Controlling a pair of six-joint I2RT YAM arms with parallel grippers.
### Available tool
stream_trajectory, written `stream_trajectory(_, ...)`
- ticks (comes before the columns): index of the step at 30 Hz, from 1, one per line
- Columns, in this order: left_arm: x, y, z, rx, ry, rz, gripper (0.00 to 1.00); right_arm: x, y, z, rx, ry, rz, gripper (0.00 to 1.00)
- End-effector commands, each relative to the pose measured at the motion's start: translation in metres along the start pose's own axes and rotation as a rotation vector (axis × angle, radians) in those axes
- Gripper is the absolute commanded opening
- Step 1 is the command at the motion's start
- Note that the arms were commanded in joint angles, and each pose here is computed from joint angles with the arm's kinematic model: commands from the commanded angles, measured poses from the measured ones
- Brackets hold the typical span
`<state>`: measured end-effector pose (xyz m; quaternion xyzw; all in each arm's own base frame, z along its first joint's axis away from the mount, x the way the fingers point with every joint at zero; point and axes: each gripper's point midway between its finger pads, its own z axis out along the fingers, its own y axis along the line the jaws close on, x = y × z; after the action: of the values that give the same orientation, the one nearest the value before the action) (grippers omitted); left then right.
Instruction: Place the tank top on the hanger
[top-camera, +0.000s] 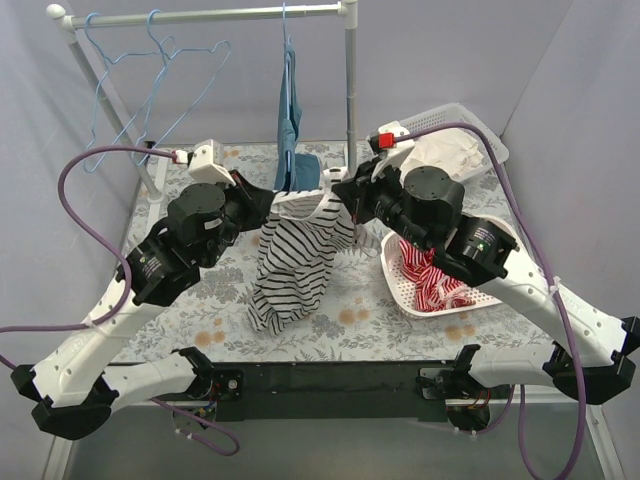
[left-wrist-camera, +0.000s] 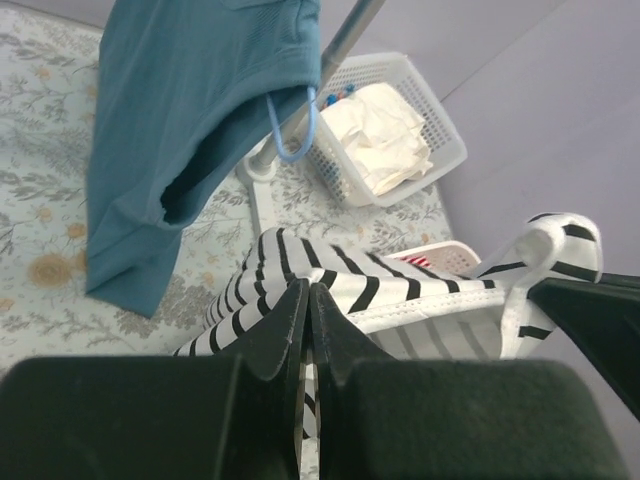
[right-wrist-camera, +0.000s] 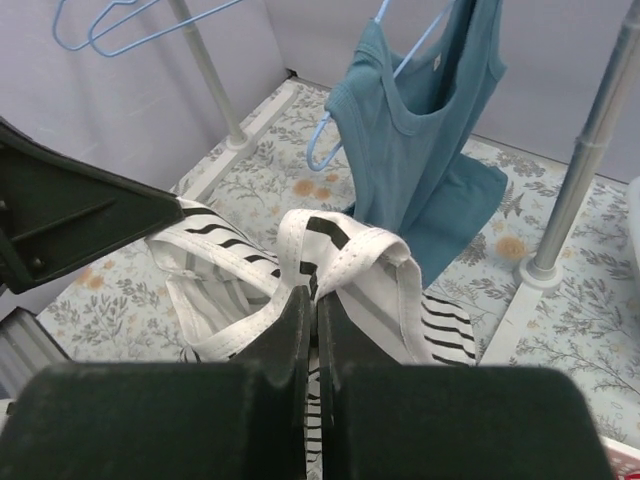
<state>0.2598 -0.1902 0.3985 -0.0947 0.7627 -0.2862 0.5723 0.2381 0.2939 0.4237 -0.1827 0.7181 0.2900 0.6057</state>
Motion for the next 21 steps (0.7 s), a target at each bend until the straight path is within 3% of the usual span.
stream_trajectory(1,0.017,0.067,-0.016,-0.241,0.048,0.134,0.01,0.002,-0.003,0.0,0.003,0.018,0.042,0.01)
stream_trajectory(3,0.031,0.079,-0.022,-0.271,0.086,0.119,0.11,0.038,0.025,0.019,-0.121,0.102,0.106,0.01)
stream_trajectory(4,0.035,0.087,-0.028,-0.285,0.087,0.111,0.19,0.084,0.034,0.027,-0.158,0.195,0.124,0.01)
stream_trajectory(5,0.036,0.092,-0.031,-0.307,0.082,0.088,0.43,0.09,0.06,0.034,-0.255,0.193,0.203,0.01)
stream_trajectory(8,0.041,0.104,-0.043,-0.335,0.088,0.066,0.64,0.168,0.11,0.051,-0.41,0.369,0.249,0.01)
stream_trajectory(10,0.045,0.107,-0.047,-0.34,0.101,0.053,0.64,0.21,0.132,0.069,-0.457,0.46,0.243,0.13)
stream_trajectory(11,0.048,0.109,-0.048,-0.342,0.11,0.056,0.65,0.21,0.142,0.072,-0.496,0.482,0.246,0.21)
stream_trajectory(12,0.054,0.111,-0.048,-0.343,0.132,0.061,0.64,0.23,0.141,0.077,-0.483,0.535,0.241,0.39)
stream_trajectory(15,0.074,0.117,-0.046,-0.348,0.193,0.083,0.6,0.234,0.123,0.073,-0.421,0.532,0.195,0.63)
stream_trajectory(17,0.099,0.125,-0.041,-0.352,0.263,0.106,0.56,0.241,0.095,0.067,-0.317,0.522,0.157,0.69)
stream_trajectory(19,0.117,0.129,-0.038,-0.354,0.314,0.107,0.49,0.226,0.064,0.058,-0.207,0.468,0.127,0.69)
stream_trajectory(21,0.139,0.142,-0.038,-0.392,0.368,0.113,0.49,0.233,0.036,0.04,-0.134,0.47,0.112,0.69)
